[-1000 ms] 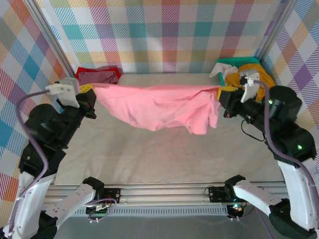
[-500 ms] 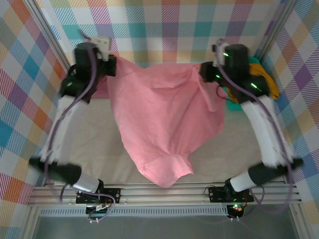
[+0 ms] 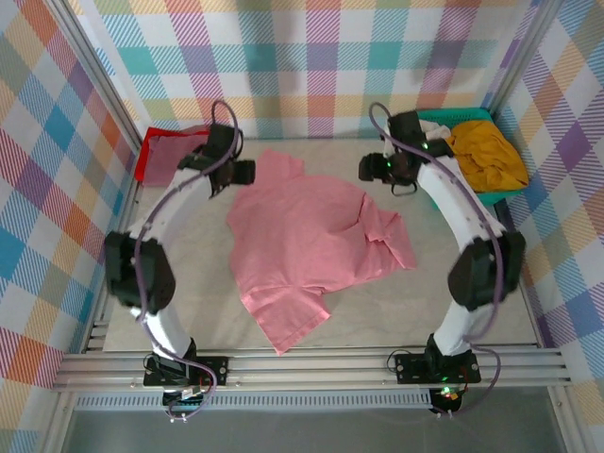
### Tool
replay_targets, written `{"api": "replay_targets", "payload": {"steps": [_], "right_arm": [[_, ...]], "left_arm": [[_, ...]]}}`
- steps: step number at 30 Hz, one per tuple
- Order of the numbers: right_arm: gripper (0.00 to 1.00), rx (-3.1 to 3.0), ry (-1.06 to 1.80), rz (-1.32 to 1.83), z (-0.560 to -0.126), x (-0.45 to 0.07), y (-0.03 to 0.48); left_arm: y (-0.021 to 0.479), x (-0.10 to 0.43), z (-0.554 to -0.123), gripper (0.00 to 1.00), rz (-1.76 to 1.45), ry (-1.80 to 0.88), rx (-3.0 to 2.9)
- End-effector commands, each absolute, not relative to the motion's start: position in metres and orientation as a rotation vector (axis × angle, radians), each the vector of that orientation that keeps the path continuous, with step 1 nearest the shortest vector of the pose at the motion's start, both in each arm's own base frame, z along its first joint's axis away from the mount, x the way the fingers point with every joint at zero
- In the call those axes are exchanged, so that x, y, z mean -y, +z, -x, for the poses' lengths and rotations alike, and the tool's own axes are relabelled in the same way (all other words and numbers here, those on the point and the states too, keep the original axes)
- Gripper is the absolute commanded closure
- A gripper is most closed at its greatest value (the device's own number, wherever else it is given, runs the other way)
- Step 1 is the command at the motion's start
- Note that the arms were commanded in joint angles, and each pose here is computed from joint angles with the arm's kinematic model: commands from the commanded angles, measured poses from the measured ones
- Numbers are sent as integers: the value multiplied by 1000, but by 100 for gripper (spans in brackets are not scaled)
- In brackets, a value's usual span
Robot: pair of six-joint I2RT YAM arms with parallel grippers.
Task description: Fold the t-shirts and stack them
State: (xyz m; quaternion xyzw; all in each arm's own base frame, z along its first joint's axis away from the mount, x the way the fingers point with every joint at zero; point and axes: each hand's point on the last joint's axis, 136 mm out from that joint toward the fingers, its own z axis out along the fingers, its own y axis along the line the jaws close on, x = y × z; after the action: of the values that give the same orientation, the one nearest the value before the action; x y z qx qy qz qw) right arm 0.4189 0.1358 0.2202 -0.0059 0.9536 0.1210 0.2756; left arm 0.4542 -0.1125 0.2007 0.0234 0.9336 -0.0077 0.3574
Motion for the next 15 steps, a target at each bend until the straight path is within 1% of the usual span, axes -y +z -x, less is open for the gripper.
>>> {"api": "replay_targets", "payload": {"steps": [1,4,7,9,13,15], "right_arm": [[30,-2591,323,8,-394,-131,197],[32,-2667,293,25,-378,-127,160],[38,-2775,286,28,-371,-128,129],[39,-2805,248,0,-370,-125,114],[42,-2823,256,-16,-379,-128,93],[51,-2850,286,-17,-382,-134,83]], "left_arm": [[146,122,-397,35,167,-140,-2541],[94,117,-355,36,287,-203,-2643],[55,121,-325,37,368,-277,-2740],[33,123,-310,38,421,-316,-2791],[12,120,-299,41,501,-332,-2789],[8,115,-299,47,520,-301,-2786]]}}
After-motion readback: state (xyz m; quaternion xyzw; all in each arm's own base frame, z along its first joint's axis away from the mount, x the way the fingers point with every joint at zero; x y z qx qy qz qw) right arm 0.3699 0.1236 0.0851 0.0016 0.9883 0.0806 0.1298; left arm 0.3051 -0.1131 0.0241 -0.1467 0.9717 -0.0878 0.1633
